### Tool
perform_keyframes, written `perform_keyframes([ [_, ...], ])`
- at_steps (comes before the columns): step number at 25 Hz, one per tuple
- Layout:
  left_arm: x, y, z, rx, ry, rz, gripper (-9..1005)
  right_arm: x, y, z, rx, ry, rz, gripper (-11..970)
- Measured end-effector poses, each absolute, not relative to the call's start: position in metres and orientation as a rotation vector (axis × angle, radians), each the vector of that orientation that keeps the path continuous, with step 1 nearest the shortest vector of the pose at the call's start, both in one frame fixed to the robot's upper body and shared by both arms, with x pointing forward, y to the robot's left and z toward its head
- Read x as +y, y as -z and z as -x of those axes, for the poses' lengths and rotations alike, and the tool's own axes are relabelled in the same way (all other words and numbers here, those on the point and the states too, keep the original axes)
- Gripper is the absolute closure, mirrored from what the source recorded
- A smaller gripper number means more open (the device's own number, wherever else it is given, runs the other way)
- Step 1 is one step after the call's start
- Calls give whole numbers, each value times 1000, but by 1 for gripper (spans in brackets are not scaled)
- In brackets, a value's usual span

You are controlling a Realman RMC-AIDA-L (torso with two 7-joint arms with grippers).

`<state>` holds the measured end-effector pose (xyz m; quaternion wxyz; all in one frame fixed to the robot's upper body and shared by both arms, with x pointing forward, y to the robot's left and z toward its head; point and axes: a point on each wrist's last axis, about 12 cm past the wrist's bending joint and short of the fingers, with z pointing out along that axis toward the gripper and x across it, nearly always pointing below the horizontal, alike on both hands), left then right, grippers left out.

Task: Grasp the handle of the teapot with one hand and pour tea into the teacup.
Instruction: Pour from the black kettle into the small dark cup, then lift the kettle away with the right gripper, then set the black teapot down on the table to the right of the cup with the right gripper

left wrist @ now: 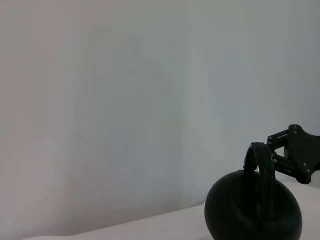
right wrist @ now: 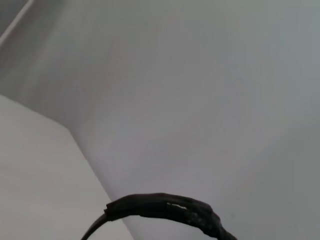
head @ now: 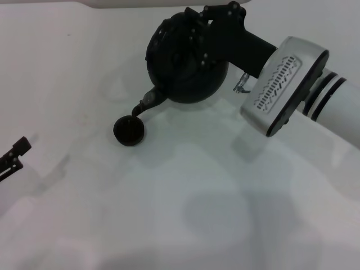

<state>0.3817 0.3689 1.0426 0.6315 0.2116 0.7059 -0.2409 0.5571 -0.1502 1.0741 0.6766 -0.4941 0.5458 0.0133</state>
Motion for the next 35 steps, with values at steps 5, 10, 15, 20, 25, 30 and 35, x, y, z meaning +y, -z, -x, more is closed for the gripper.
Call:
perform_keyframes([
  [5, 368, -1043, -384, 1612, 552, -488, 111, -153, -1072, -558, 1290, -102, 1055, 859],
  [10, 369, -1043, -385, 1616, 547, -488, 111, -157, -1071, -561, 1384, -191, 956, 858],
  [15, 369, -1043, -387, 1616, 546, -490, 111, -163, -1072, -570, 1503, -261, 829, 858],
  [20, 367, -1042, -390, 1616, 554, -491, 112, -180, -1073, -580, 1604, -330, 647, 857],
  [25, 367, -1041, -393, 1618, 553, -490, 110, -212, -1069, -586, 1675, -331, 464, 857],
  [30, 365, -1042, -396, 1614, 558, -494, 111, -234, -1061, -580, 1704, -338, 370, 858],
  [35, 364, -1042, -401, 1614, 557, -504, 111, -247, -1055, -567, 1693, -404, 364, 858],
])
